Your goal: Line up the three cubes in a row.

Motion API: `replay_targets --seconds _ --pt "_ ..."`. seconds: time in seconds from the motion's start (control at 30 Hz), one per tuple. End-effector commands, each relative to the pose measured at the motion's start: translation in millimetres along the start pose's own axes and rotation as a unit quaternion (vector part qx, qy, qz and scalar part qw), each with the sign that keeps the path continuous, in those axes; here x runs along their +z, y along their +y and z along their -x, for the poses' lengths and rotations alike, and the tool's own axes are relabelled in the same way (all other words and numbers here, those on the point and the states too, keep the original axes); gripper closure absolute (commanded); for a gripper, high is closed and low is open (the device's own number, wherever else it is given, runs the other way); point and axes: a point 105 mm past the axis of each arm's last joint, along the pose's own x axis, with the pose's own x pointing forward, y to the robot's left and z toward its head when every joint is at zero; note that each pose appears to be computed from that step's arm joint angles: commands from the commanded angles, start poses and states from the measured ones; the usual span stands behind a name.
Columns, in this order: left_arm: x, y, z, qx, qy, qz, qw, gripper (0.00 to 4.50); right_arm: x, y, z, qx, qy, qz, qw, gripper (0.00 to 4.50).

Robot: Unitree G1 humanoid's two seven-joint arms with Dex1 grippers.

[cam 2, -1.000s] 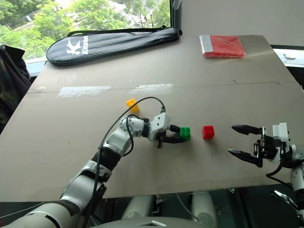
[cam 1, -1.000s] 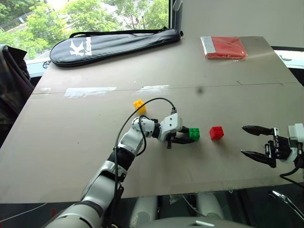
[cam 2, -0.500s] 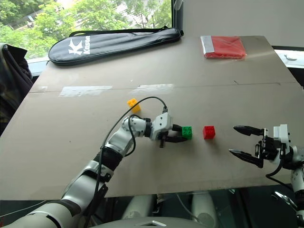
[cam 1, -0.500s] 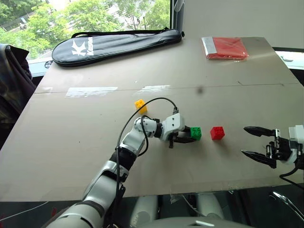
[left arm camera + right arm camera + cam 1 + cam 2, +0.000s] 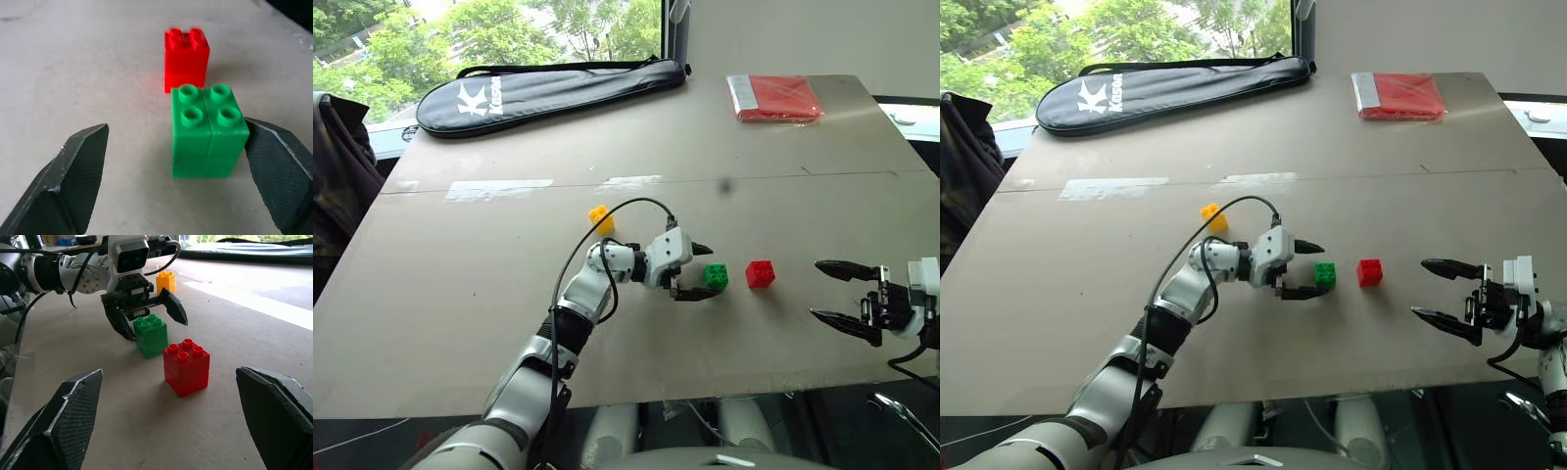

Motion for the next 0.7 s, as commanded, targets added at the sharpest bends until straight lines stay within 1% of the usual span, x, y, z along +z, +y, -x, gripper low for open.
replay_targets --seconds 0.03,0.1,0.17,0.2,0.27,0.33,0.4,0.5,0.63,0.7 --pt "52.6 11.7 31.4 0.045 -0.076 -0.018 0.996 0.17 18.8 3.1 2.7 0.018 -0.023 0.026 0.999 0.0" --pt "72.7 10.8 54.9 0.076 -0.101 -0.015 0.992 0.17 21.8 2.3 0.7 0.013 -0.031 0.026 0.999 0.0" --pt "83.8 9.5 72.2 0.114 -0.115 -0.002 0.987 0.17 24.2 1.4 -1.0 0.01 -0.039 0.026 0.999 0.0" --pt "85.7 8.9 78.9 0.134 -0.118 0.005 0.984 0.17 25.5 0.6 -1.9 0.008 -0.044 0.026 0.999 0.0" --pt "81.5 12.0 95.0 0.197 -0.115 0.02 0.974 0.17 27.4 -1.5 -4.9 0.001 -0.051 0.028 0.998 0.0" --pt "61.5 22.1 115.5 0.284 -0.079 0.03 0.955 0.17 28.2 -2.4 -7.8 -0.002 -0.055 0.03 0.998 0.0" --pt "43.3 22.1 130.6 0.321 -0.052 0.037 0.945 0.17 29.3 -2.8 -10.4 -0.004 -0.06 0.03 0.998 0.0" --pt "26.1 19.5 143.2 0.33 -0.041 0.044 0.942 0.17 30.4 -3.6 -13.6 -0.006 -0.065 0.029 0.997 0.0" --pt "-9.5 33.3 168.8 0.351 0.0 0.05 0.935 0.17 31.2 -4.9 -16.9 -0.005 -0.066 0.029 0.997 0.0" --pt "-22.2 38.7 175.8 0.349 0.017 0.046 0.936 0.17 33.0 -5.8 -18.3 -0.006 -0.067 0.031 0.997 0.0"
